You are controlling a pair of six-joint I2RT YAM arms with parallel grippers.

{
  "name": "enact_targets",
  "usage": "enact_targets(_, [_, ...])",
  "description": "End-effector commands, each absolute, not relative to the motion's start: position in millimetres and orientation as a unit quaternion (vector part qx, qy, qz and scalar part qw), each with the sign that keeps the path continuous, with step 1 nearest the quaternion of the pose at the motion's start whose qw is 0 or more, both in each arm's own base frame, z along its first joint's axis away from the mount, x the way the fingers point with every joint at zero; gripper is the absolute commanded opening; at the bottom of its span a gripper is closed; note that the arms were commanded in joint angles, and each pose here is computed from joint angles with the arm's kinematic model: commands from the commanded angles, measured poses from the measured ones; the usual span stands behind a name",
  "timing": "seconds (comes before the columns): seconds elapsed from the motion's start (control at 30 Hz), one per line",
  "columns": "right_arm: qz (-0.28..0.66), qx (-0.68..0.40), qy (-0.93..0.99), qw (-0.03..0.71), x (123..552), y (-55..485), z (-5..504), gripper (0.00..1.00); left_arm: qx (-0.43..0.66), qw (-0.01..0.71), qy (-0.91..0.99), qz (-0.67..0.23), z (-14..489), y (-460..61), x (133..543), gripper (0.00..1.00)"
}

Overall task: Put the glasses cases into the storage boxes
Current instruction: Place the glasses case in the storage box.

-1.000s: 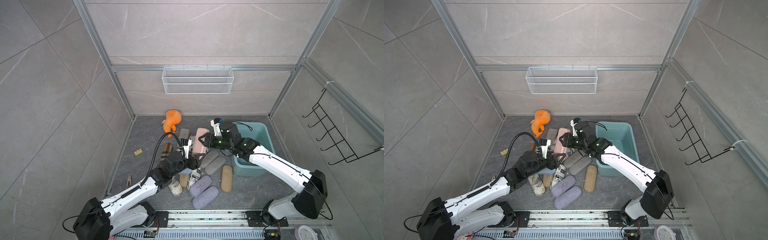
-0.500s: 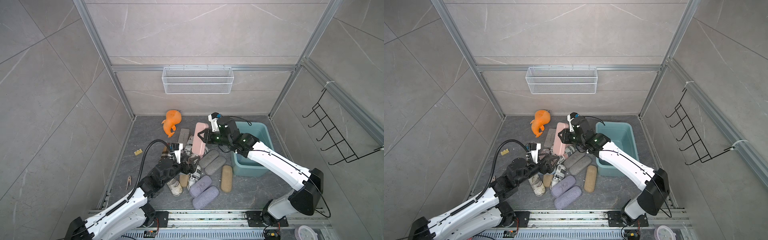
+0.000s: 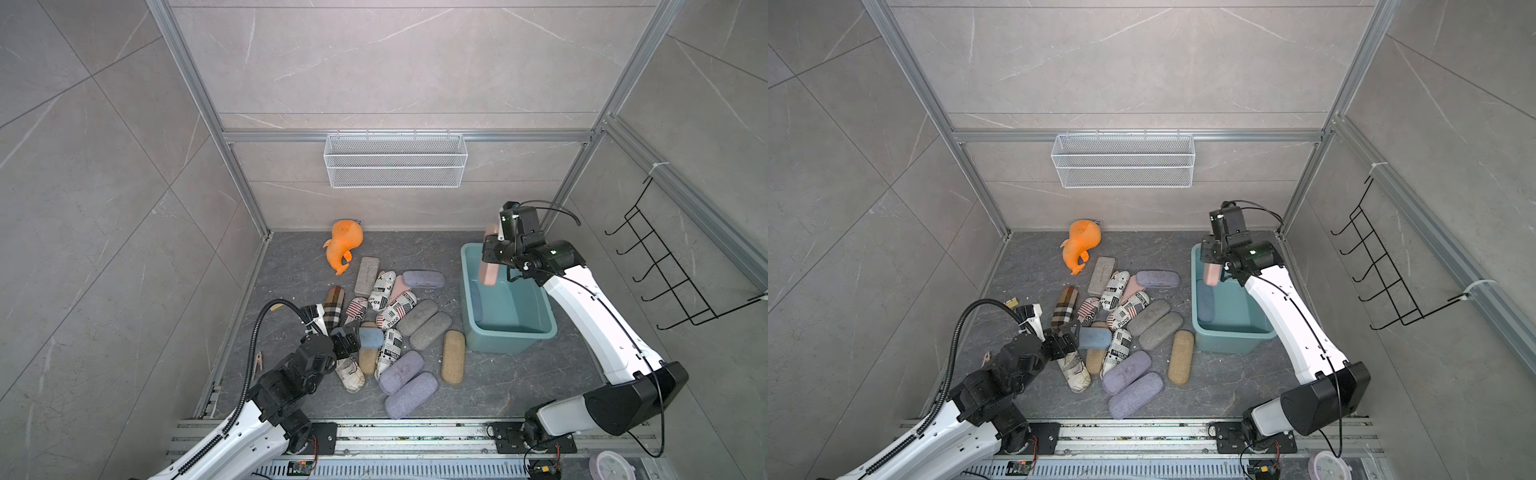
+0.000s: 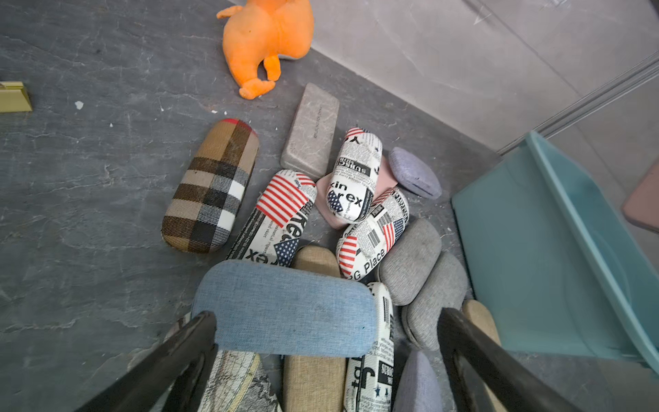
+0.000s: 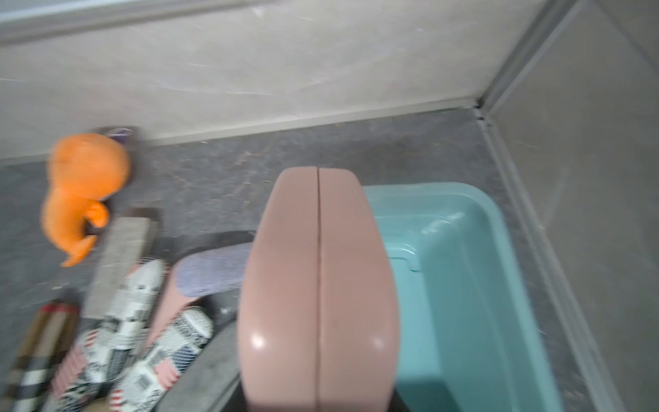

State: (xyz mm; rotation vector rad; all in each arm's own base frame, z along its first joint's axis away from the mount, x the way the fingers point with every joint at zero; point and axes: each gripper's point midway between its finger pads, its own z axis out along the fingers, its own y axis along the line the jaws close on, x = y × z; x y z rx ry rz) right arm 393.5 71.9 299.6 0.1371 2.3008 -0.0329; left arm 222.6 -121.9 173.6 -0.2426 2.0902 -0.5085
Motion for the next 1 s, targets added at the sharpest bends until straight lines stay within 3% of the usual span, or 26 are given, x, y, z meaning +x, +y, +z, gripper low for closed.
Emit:
enact_targets(0.0, [-0.085, 0.038, 0.939, 0.331, 385, 41, 247, 0.25, -0.103, 0.472, 0.855, -0.191, 177, -119, 226, 0.98])
enact_targets(0.3, [-0.119, 0.017, 0.969, 0.214, 402, 26, 149, 0.26, -0.090, 0.460, 0.863, -0.189, 173, -122, 224, 0.98])
enact_targets(0.63, [-0.093, 0.002, 0.980, 0.176, 422, 42, 106, 0.32, -0.084, 0.451, 0.868, -0.191, 171, -127, 224, 0.98])
enact_targets(0.7, [-0.087, 0.003, 0.980, 0.178, 423, 43, 104, 0.36, -0.078, 0.450, 0.870, -0.189, 172, -128, 225, 0.98])
enact_targets(0.87, [-0.070, 0.014, 0.980, 0.185, 424, 49, 116, 0.59, -0.059, 0.442, 0.877, -0.178, 171, -134, 227, 0.99])
enact_targets(0.97, [-0.033, 0.018, 0.978, 0.204, 422, 59, 136, 0.61, -0.041, 0.436, 0.883, -0.171, 172, -139, 230, 0.99])
